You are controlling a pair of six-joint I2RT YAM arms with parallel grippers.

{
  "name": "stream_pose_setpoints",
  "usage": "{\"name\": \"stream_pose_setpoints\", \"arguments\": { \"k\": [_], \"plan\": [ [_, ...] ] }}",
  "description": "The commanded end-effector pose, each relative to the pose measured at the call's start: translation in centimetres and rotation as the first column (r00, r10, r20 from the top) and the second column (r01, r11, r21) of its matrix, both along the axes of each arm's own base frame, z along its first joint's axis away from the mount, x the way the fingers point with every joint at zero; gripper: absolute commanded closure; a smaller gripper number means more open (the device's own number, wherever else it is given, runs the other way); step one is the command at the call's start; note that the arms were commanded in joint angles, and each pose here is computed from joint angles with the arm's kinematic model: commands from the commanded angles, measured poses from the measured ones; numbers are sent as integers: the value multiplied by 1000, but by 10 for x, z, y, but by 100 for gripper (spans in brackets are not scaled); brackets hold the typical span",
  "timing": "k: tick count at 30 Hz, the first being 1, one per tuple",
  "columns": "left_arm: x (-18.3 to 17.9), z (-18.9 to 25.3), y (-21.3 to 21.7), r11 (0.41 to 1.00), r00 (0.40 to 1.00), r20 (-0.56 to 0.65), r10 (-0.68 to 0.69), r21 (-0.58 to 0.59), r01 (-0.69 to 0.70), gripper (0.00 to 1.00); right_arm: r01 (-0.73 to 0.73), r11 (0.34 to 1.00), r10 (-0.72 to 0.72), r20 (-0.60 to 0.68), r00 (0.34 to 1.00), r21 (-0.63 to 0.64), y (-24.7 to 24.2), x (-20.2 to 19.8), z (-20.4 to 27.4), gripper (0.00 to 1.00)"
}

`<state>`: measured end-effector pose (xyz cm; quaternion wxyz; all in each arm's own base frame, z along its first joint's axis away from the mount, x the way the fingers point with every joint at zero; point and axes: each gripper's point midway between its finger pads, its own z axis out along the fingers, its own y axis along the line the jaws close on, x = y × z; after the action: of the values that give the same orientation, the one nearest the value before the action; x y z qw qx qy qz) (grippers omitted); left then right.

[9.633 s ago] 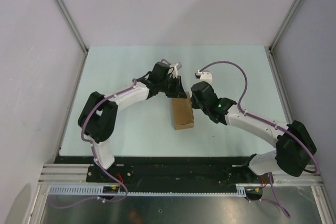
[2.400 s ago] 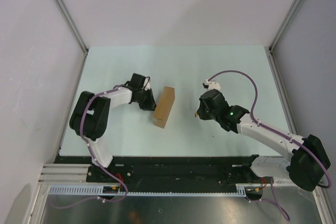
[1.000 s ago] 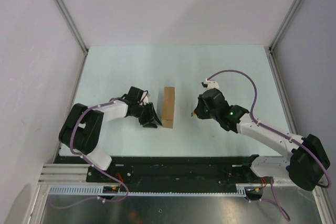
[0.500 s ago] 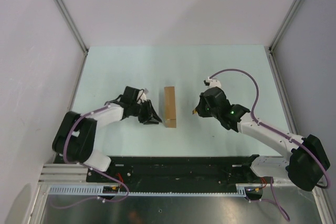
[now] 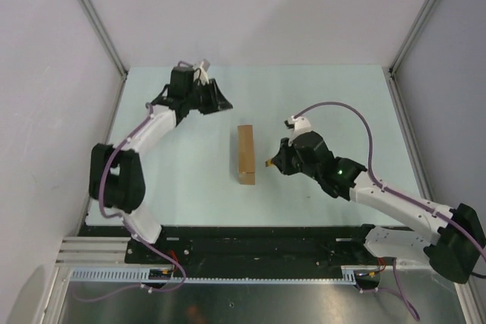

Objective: Unpack the express box

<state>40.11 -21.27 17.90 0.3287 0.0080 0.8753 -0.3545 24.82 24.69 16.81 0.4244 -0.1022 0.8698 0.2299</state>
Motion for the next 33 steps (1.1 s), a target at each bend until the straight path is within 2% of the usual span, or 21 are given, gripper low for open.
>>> {"name": "stream_pose_setpoints", "arguments": {
  "k": [1,2,5,6,9,10,13,17,23,28,33],
  "plan": [
    [60,-27,22,992,995,-7,102,77,-101,64,-231,970,213,188,959,80,42,-29,57,100],
    [72,-17,17,995,997,11,82,53,-83,64,-270,959,247,211,946,86,53,-40,66,100],
    [90,-37,-3,1000,1000,-23,5,14,-5,63,-286,957,270,224,936,43,68,-40,62,100],
    [89,-41,-13,999,998,-47,-43,-28,42,64,-309,951,297,220,929,19,83,-41,58,100],
    [92,-55,-22,995,993,-82,-81,-60,77,66,-307,952,301,249,921,-15,103,-36,66,100],
    [93,-57,-22,995,993,-83,-86,-62,81,66,-299,953,302,222,927,-47,111,-31,56,100],
    [91,-62,-28,987,986,-87,-142,-87,134,66,-263,958,280,178,943,-118,122,-20,42,100],
    [87,-76,-35,976,975,-110,-195,-116,183,66,-230,961,253,155,955,-152,127,-16,25,100],
    [72,-91,-40,969,964,-130,-234,-108,221,66,-121,970,144,96,985,-211,114,-8,-3,100],
    [48,-101,-35,980,962,-197,-191,-84,178,66,-27,968,47,74,996,-249,90,-9,-3,100],
    [29,-93,-29,987,968,-192,-161,-43,155,68,28,953,-19,32,999,-301,67,-16,-10,100]
  ]
}}
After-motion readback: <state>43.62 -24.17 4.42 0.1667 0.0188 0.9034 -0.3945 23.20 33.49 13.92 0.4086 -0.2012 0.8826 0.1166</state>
